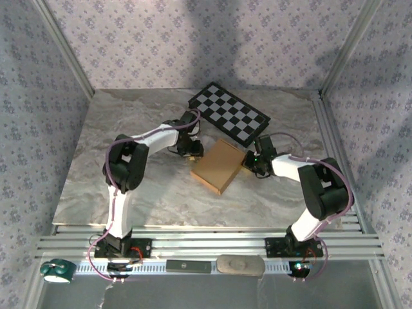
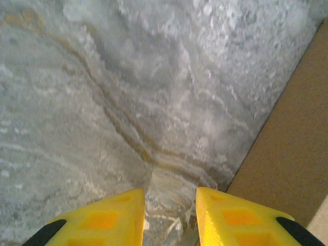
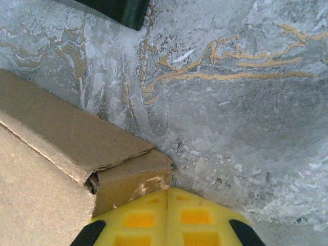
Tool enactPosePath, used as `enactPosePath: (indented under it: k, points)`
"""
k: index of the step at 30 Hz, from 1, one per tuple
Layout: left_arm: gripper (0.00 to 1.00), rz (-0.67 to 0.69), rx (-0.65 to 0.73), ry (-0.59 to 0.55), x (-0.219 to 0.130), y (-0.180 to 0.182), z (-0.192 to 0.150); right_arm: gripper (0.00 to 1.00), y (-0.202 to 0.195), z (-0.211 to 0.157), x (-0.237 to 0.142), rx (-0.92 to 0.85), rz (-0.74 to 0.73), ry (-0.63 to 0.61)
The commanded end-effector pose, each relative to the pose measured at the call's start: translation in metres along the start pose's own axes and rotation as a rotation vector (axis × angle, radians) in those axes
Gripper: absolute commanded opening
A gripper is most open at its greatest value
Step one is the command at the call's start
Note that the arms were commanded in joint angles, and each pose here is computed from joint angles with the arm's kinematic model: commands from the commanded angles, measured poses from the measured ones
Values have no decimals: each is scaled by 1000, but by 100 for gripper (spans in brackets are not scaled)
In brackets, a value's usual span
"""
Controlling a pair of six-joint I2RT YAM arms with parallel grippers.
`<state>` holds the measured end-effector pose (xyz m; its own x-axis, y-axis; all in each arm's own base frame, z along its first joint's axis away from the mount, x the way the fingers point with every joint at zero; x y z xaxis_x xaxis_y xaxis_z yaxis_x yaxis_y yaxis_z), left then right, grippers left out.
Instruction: Fold the paper box
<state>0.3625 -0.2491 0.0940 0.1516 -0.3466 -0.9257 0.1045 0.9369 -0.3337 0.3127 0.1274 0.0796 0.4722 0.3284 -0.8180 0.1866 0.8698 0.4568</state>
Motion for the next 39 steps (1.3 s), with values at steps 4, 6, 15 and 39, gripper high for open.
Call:
enactPosePath:
  k: [4, 6, 15, 39]
  points:
    - [32, -60, 15, -33, -22, -18, -10, 6, 11, -4, -9, -72, 35, 13]
    - [32, -60, 8, -37, -25, -16, -12, 6, 2, -9, -21, -57, -21, 2]
    - [32, -79, -2, -29, -28, -15, -22, 7, -1, -75, -49, -41, 36, 46]
    - [32, -27, 9, -5, -12, -14, -54, 5, 28, -121, -43, -108, 134, 120]
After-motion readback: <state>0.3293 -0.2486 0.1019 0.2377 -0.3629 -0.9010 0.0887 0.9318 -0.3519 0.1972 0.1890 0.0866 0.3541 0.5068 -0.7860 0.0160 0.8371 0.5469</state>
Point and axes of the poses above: each hand's point on the last joint's axis, 136 mm out from that joint toward the fingers, its own x axis out along the fingers, its own y axis along the line the jaws close on, z = x × y, the point moved 7 cm from there along -x, back along the fingers, and after that the axes turned 3 degrees about -x, right-handed, at the moved point
